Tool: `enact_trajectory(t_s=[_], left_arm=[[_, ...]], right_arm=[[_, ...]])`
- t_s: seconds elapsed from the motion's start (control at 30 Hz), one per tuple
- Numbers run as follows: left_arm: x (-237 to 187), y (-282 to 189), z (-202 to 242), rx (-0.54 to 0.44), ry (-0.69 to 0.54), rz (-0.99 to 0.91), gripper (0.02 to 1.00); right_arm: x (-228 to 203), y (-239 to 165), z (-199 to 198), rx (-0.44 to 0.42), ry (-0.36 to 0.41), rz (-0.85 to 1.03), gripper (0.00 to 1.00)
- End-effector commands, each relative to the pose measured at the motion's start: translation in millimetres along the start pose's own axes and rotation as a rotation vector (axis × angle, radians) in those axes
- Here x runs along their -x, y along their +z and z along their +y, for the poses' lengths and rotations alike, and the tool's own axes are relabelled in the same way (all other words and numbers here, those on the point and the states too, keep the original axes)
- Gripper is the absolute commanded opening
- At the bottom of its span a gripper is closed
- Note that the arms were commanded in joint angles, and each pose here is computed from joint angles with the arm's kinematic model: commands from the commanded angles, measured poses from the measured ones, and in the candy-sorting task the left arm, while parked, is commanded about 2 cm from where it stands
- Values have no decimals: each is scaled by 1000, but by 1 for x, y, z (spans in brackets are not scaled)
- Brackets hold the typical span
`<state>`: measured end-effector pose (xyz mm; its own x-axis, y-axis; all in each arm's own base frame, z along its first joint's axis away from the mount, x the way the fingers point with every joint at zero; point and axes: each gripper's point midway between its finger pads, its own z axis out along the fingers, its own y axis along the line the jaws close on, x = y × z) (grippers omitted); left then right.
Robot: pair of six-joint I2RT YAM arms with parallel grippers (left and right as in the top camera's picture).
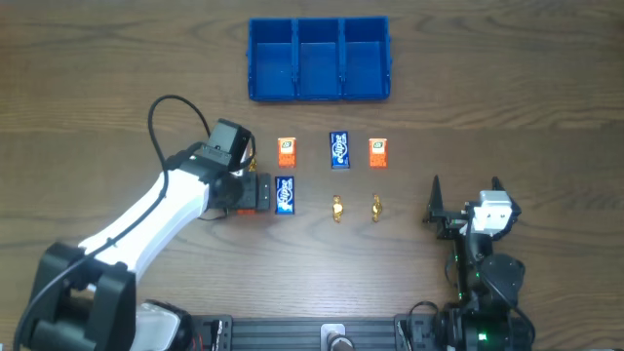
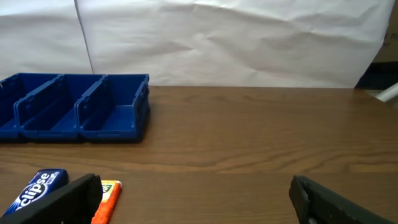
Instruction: Sort Candies Into Trays
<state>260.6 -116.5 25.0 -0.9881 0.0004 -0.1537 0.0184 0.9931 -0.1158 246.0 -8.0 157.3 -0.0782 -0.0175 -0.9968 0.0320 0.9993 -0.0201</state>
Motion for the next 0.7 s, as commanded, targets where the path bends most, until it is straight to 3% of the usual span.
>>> enact_trajectory(t_s=[0.03, 0.33, 0.7], left_arm=[[8, 7, 4, 43, -16, -9, 1000], [9, 23, 8, 97, 0, 11, 956], [13, 27, 2, 121, 20, 8, 781]], right_arm=[[-1, 0, 0, 1, -11, 0, 998], [-1, 0, 0, 1, -11, 1, 998], [-1, 0, 0, 1, -11, 1, 998]])
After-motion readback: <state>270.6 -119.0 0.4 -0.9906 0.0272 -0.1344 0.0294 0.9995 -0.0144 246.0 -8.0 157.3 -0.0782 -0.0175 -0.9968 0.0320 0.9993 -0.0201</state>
